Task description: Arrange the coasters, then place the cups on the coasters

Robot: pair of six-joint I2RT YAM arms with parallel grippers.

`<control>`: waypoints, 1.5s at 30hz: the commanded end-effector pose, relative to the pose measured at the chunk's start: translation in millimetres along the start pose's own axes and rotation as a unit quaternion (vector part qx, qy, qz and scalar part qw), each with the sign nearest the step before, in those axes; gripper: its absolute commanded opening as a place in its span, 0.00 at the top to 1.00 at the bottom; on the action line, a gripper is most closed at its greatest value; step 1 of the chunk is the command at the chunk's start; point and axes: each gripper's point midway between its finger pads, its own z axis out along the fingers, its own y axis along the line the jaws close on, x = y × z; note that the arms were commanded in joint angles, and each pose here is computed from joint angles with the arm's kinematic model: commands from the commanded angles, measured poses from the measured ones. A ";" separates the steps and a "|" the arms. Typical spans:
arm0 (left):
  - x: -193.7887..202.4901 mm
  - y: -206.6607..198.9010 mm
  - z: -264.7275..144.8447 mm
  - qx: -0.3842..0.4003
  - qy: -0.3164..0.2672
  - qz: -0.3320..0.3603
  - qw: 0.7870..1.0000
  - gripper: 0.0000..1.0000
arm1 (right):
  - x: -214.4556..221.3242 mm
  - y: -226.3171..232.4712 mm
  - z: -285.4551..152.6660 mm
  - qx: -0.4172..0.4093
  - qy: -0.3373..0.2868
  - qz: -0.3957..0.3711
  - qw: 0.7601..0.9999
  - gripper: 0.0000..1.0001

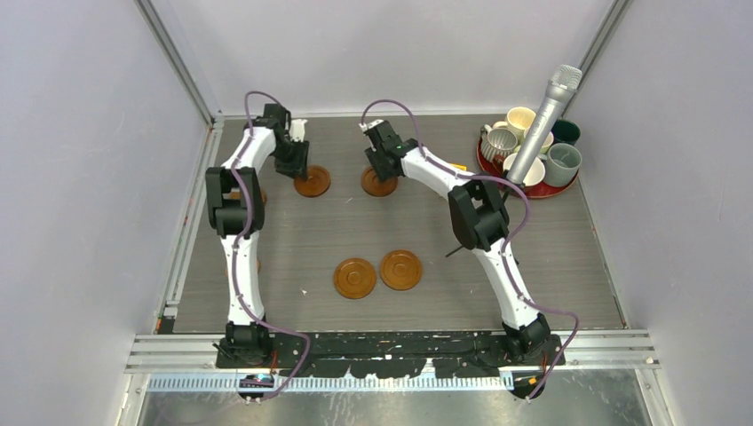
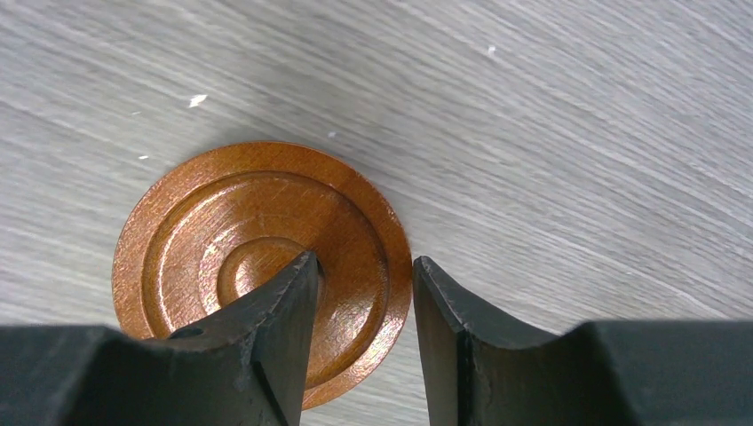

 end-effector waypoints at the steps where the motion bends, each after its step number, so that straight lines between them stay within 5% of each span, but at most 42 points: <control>1: -12.7 -17.1 7.1 0.001 -0.008 0.009 1.000 0.62 | 27.9 -16.7 6.9 0.027 0.042 -0.016 0.999 0.52; 13: -23.3 -22.6 2.4 -0.015 -0.020 0.016 1.000 0.59 | 21.1 -16.5 -8.6 0.017 0.035 -0.012 0.999 0.52; 29: -67.7 -28.6 -91.8 -0.004 -0.102 0.018 0.995 0.25 | -76.7 0.6 -76.6 -0.021 -0.084 0.011 0.996 0.43; 33: -45.3 -16.3 -117.9 0.005 -0.075 0.018 0.997 0.18 | -83.4 28.1 -104.8 -0.074 -0.095 -0.012 0.993 0.35; 35: -30.0 3.4 -133.4 0.015 -0.076 0.002 0.997 0.02 | -78.9 42.3 -117.6 -0.099 -0.091 -0.028 0.990 0.29; 45: 54.0 105.1 -168.8 -0.059 -0.058 -0.082 0.993 0.00 | -13.8 93.1 -165.9 -0.218 -0.033 -0.092 0.971 0.14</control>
